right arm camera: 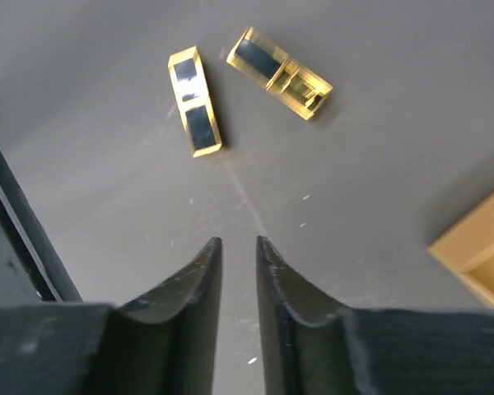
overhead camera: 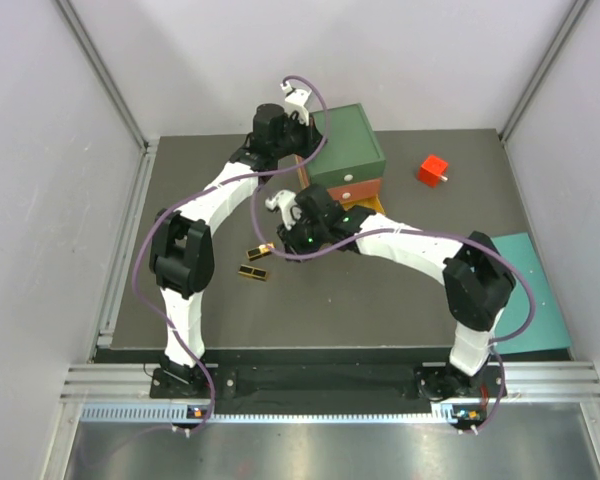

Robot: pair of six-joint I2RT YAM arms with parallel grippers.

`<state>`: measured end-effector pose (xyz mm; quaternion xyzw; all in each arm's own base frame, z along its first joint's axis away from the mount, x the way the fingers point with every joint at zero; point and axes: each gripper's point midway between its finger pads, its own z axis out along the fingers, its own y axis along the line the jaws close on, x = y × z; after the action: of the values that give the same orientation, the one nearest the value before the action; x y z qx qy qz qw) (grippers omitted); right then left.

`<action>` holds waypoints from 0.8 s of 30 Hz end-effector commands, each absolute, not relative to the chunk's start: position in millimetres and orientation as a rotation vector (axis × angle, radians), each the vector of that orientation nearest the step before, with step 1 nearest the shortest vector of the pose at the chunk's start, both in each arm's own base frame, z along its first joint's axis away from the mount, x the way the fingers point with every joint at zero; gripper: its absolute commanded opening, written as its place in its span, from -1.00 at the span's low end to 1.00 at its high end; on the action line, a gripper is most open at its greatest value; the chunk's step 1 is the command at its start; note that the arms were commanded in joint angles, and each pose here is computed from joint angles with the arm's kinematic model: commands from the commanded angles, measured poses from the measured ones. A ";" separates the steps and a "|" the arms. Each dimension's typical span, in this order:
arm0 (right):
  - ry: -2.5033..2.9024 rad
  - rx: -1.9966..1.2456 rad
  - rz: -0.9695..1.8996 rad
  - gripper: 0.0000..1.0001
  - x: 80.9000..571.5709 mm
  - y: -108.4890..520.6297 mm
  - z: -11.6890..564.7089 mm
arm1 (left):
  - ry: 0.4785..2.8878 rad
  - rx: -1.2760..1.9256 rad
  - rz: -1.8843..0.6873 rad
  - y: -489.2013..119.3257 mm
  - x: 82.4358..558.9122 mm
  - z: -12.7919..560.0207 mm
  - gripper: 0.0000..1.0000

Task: Organize the makeup

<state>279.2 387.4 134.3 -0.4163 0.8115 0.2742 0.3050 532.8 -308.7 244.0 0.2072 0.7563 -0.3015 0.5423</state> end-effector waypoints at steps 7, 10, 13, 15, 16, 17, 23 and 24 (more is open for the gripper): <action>2.048 -1.416 0.538 -0.02 256.3 412.5 105.4 | 2.354 0.461 -0.596 -264.4 482.9 83.4 -1.00; 2.027 -1.441 0.517 0.10 258.0 425.5 100.8 | 2.355 0.457 -0.597 -264.2 482.2 83.5 -1.00; 2.007 -1.452 0.512 0.16 261.7 441.7 98.1 | 2.353 0.459 -0.601 -264.4 481.5 84.2 -1.00; 1.998 -1.452 0.510 0.18 265.3 451.6 96.9 | 2.353 0.459 -0.601 -264.3 481.2 84.5 -1.00; 2.002 -1.458 0.492 0.21 266.0 454.0 90.9 | 2.355 0.459 -0.601 -264.2 480.9 84.3 -1.00; 1.984 -1.446 0.494 0.25 269.4 459.1 96.1 | 2.354 0.460 -0.600 -264.1 480.9 83.9 -1.00; 1.987 -1.455 0.472 0.51 276.2 468.2 84.9 | 2.355 0.462 -0.604 -264.3 480.1 83.0 -1.00; 1.985 -1.451 0.467 0.54 277.5 468.9 84.5 | 2.355 0.462 -0.604 -264.3 480.1 83.0 -1.00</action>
<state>268.2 449.0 71.2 -0.5462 0.7682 0.1769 0.2833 532.0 -307.9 243.6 0.2064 0.7549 -0.3010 0.5449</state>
